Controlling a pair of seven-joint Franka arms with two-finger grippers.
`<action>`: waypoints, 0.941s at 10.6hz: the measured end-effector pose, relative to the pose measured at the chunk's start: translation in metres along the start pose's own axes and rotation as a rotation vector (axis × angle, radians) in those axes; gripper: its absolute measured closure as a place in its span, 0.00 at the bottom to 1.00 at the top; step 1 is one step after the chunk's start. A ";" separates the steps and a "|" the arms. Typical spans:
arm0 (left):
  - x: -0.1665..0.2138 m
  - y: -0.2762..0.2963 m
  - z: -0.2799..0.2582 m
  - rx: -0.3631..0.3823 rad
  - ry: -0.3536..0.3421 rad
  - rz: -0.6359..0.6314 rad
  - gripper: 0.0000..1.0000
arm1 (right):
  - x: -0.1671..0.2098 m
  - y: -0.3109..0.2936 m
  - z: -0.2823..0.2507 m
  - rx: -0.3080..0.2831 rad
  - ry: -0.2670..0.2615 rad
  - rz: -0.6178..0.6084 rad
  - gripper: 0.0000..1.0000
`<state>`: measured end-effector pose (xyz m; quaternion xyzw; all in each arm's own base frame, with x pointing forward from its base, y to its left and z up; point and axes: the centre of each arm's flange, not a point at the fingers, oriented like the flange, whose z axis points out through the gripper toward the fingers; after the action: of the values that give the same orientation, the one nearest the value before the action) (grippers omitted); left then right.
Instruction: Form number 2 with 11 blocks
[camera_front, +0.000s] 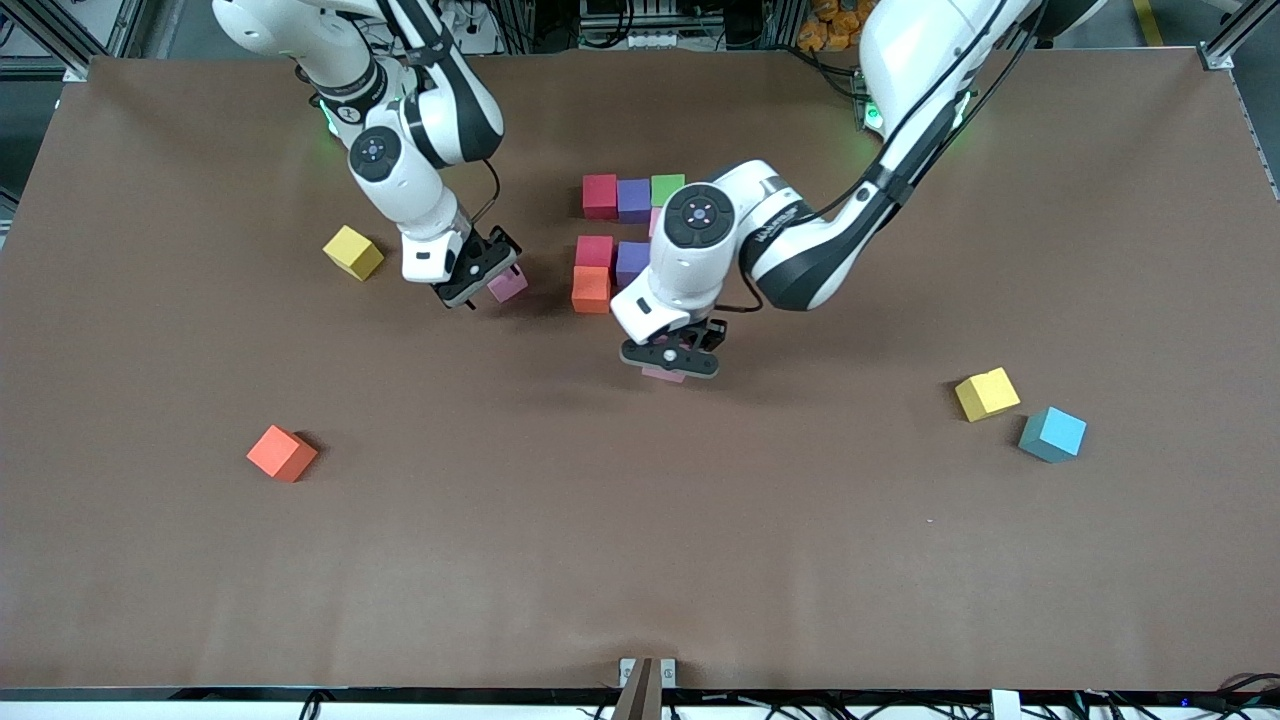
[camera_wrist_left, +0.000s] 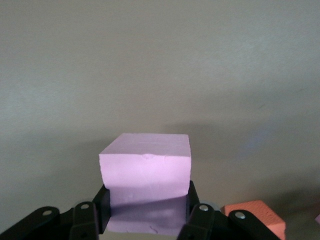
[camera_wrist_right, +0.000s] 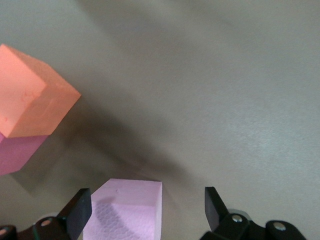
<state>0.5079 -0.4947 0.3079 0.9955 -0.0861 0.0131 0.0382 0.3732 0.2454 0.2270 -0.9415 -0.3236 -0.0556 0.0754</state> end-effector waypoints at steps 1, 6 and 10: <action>0.002 0.009 0.003 0.004 0.012 -0.025 0.41 | -0.005 -0.006 0.003 -0.002 0.003 0.004 0.00; -0.007 0.049 0.010 -0.009 0.025 -0.180 0.41 | -0.023 -0.029 0.014 -0.024 0.024 0.000 0.00; -0.014 0.079 0.023 -0.030 0.019 -0.253 0.41 | -0.030 -0.024 0.020 -0.053 0.027 -0.021 0.00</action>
<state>0.4813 -0.5715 0.2905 0.9975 0.0406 0.0161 0.0554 0.3361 0.2500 0.2052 -0.9390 -0.3307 -0.0774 0.0540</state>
